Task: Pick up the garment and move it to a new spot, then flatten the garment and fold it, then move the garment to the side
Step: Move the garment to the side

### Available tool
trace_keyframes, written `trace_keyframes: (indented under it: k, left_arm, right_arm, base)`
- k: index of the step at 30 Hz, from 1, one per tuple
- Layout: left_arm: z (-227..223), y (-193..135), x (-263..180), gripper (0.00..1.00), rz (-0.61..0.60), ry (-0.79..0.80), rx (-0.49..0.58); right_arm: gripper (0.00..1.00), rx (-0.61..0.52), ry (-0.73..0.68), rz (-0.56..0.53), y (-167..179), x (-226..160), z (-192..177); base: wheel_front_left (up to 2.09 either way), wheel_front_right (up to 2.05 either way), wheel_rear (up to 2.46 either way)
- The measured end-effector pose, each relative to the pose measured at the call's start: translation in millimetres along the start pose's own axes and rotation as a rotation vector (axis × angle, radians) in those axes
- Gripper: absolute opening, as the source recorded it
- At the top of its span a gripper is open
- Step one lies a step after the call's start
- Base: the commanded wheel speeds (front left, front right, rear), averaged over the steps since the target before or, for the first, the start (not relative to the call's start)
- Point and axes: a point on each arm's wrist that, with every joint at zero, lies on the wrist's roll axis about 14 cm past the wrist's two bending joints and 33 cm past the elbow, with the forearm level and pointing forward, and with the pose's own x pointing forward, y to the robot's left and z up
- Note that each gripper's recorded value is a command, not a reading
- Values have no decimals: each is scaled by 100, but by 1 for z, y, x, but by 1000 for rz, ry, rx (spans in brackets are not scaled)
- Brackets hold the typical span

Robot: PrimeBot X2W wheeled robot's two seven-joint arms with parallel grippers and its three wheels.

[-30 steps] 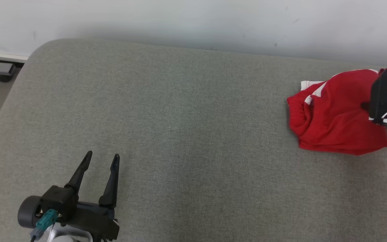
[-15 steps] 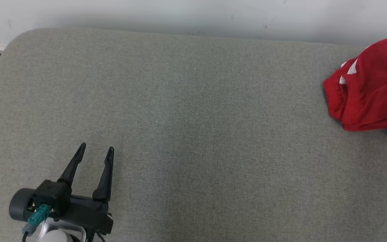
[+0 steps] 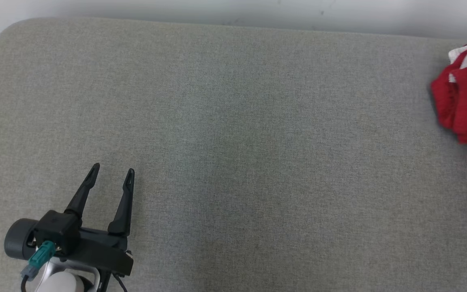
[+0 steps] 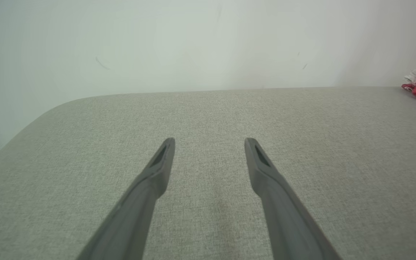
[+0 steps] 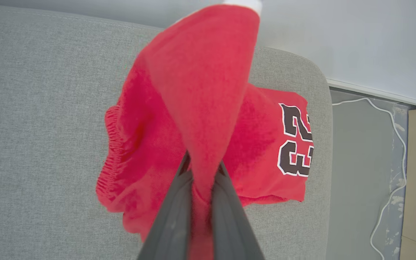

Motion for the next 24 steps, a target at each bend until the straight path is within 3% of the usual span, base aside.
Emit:
trace_keyframes:
  k: [13,21,23,24]
  left_arm:
    - [0,7,-1,100,14,4,13]
    - [-3,10,0,100,23,15,16]
    - [-4,10,1,100,23,17,17]
    - [-4,10,1,100,22,17,16]
  right_arm:
    - [0,-77,26,-146,-47,-4,1]
    - [0,-108,37,-178,-53,3,0]
    - [40,-122,39,-197,-57,2,-1]
    - [100,-130,43,-208,-59,2,-2]
  base:
    - [0,0,0]
    - [0,0,0]
    - [0,0,0]
    - [0,0,0]
